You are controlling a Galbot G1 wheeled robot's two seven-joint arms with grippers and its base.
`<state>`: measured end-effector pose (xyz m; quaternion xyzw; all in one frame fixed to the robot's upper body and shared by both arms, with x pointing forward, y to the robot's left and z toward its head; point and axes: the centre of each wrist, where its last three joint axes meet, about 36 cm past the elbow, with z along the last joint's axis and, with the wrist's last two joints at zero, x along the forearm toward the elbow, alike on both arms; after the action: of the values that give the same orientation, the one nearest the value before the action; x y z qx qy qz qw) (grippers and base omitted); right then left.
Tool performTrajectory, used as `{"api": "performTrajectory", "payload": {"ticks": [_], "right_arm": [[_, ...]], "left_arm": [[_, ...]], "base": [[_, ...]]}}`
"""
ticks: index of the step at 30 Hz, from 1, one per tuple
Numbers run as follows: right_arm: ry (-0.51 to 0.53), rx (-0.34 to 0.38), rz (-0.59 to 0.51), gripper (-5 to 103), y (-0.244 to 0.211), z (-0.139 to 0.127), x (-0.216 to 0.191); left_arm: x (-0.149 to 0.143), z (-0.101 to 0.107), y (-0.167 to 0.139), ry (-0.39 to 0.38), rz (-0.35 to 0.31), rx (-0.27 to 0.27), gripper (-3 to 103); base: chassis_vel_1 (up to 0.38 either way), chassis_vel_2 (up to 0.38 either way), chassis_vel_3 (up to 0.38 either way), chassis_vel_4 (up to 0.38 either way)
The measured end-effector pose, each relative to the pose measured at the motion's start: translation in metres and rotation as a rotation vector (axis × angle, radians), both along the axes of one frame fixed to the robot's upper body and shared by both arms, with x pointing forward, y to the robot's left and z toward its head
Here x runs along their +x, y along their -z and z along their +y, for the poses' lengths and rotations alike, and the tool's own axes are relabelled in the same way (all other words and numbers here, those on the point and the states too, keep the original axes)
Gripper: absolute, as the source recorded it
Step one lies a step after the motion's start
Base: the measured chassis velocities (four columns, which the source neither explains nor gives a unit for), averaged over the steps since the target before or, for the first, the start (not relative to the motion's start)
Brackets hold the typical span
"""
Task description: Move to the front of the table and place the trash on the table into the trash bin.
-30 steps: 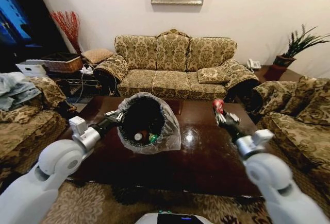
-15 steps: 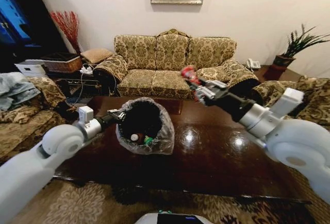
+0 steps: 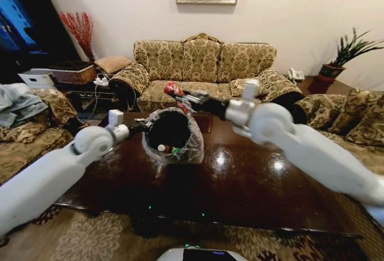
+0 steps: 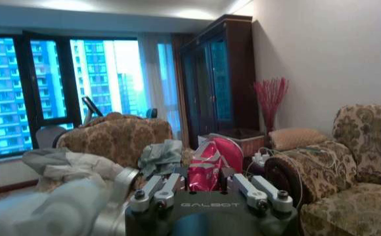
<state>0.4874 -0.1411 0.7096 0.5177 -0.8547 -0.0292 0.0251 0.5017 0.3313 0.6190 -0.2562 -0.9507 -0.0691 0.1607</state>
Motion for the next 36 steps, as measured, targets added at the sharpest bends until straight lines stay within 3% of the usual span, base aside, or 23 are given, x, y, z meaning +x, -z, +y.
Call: {"api": "performTrajectory", "payload": {"ticks": [7, 9, 13, 15, 17, 19, 22, 24, 25, 28, 30, 33, 36], "right_arm": [[0.021, -0.075, -0.035, 28, 0.009, 0.006, 0.011], [0.043, -0.102, -0.045, 28, 0.012, 0.015, 0.026], [0.087, -0.143, -0.046, 28, 0.019, 0.032, 0.046], [0.104, -0.166, -0.051, 28, 0.021, 0.034, 0.049], [0.143, -0.238, -0.059, 28, 0.025, 0.035, 0.053], [0.153, -0.251, -0.065, 25, 0.026, 0.035, 0.053], [0.188, -0.27, -0.081, 39, 0.03, 0.035, 0.051], [0.191, -0.27, -0.082, 39, 0.029, 0.035, 0.051], [0.194, -0.27, -0.084, 50, 0.029, 0.036, 0.05], [0.197, -0.268, -0.09, 56, 0.027, 0.04, 0.049], [0.197, -0.253, -0.097, 66, 0.025, 0.043, 0.047], [0.203, -0.233, -0.107, 72, 0.021, 0.045, 0.047], [0.277, -0.161, -0.126, 88, -0.004, 0.038, 0.036]], "left_arm": [[0.054, -0.003, -0.016, 0.004, -0.008, 0.008, 2], [0.071, -0.015, -0.013, 0.024, 0.016, 0.008, 2], [0.082, -0.029, -0.015, 0.045, 0.021, 0.005, 2], [0.083, -0.029, -0.014, 0.046, 0.022, 0.004, 2], [0.085, -0.027, -0.012, 0.047, 0.024, 0.007, 2], [0.086, -0.025, -0.012, 0.045, 0.023, 0.009, 2], [0.087, -0.019, -0.014, 0.043, 0.015, 0.007, 2], [0.087, -0.017, -0.014, 0.043, 0.012, 0.006, 2], [0.087, -0.016, -0.015, 0.042, 0.007, 0.004, 2], [0.087, -0.016, -0.016, 0.04, 0.005, 0.003, 2], [0.087, -0.017, -0.016, 0.035, -0.003, 0.007, 2], [0.085, -0.019, -0.018, 0.036, -0.01, 0.006, 2], [0.076, -0.012, -0.03, 0.034, -0.031, -0.004, 2]], "base": [[0.0, 0.0, 0.0, 0.0], [0.0, 0.0, 0.0, 0.0], [0.0, 0.0, 0.0, 0.0], [0.0, 0.0, 0.0, 0.0], [0.0, 0.0, 0.0, 0.0], [0.0, 0.0, 0.0, 0.0], [0.0, 0.0, 0.0, 0.0], [0.0, 0.0, 0.0, 0.0], [0.0, 0.0, 0.0, 0.0], [0.0, 0.0, 0.0, 0.0], [0.0, 0.0, 0.0, 0.0], [0.0, 0.0, 0.0, 0.0], [0.0, 0.0, 0.0, 0.0]]}}
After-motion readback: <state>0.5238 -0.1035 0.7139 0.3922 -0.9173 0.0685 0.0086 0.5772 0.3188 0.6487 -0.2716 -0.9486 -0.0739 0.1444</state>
